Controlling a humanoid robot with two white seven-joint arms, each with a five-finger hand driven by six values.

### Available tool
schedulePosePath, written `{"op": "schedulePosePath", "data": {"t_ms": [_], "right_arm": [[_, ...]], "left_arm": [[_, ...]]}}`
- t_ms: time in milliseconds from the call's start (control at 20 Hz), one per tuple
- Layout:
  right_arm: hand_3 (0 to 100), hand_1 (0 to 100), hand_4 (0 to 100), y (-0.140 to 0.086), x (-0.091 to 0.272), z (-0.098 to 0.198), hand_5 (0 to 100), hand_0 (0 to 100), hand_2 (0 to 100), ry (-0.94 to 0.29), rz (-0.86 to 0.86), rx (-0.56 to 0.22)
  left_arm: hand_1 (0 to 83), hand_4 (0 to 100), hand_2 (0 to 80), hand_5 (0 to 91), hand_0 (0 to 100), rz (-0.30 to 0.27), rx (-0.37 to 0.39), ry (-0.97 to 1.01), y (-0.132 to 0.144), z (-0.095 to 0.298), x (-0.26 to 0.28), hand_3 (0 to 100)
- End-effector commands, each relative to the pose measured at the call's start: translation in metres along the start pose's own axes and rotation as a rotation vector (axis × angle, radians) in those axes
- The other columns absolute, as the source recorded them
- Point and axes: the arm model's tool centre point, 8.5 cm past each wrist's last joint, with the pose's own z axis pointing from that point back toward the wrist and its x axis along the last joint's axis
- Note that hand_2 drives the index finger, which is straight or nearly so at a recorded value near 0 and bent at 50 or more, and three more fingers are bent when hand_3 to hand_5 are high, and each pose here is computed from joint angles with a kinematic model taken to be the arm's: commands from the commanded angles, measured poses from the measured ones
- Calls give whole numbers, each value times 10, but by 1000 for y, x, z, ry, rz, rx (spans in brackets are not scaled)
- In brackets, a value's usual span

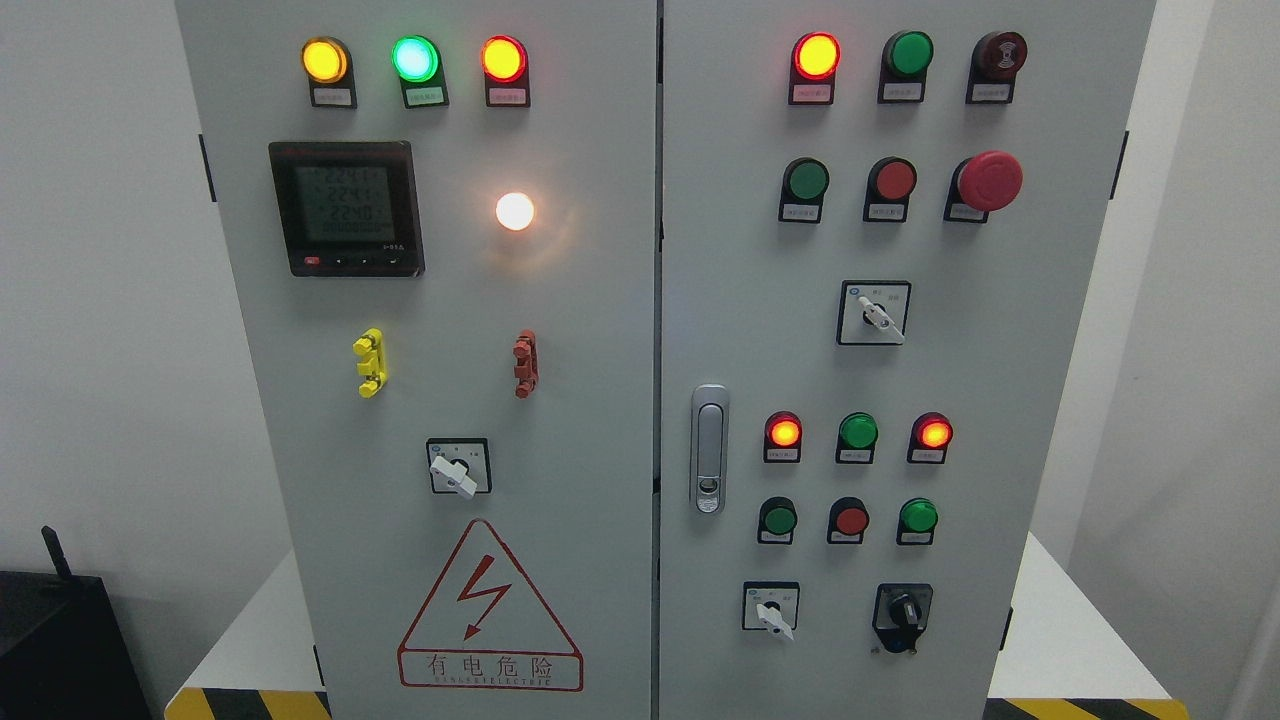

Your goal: Turn on light switch 1

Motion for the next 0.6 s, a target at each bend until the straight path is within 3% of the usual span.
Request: {"op": "schedulePosePath", "data": {"t_ms": [0, 551], "right_arm": [[0, 389, 0, 0, -1, 0, 0, 120, 0, 2, 0, 0], [0, 389, 0, 0, -1, 0, 0, 120, 0, 2, 0, 0]], "left_arm": [[0, 0, 0, 0, 0, -52, -22, 16, -12, 0, -5, 0], [0, 0, 0, 0, 0, -49, -20, 10, -11, 0, -3, 0]]}}
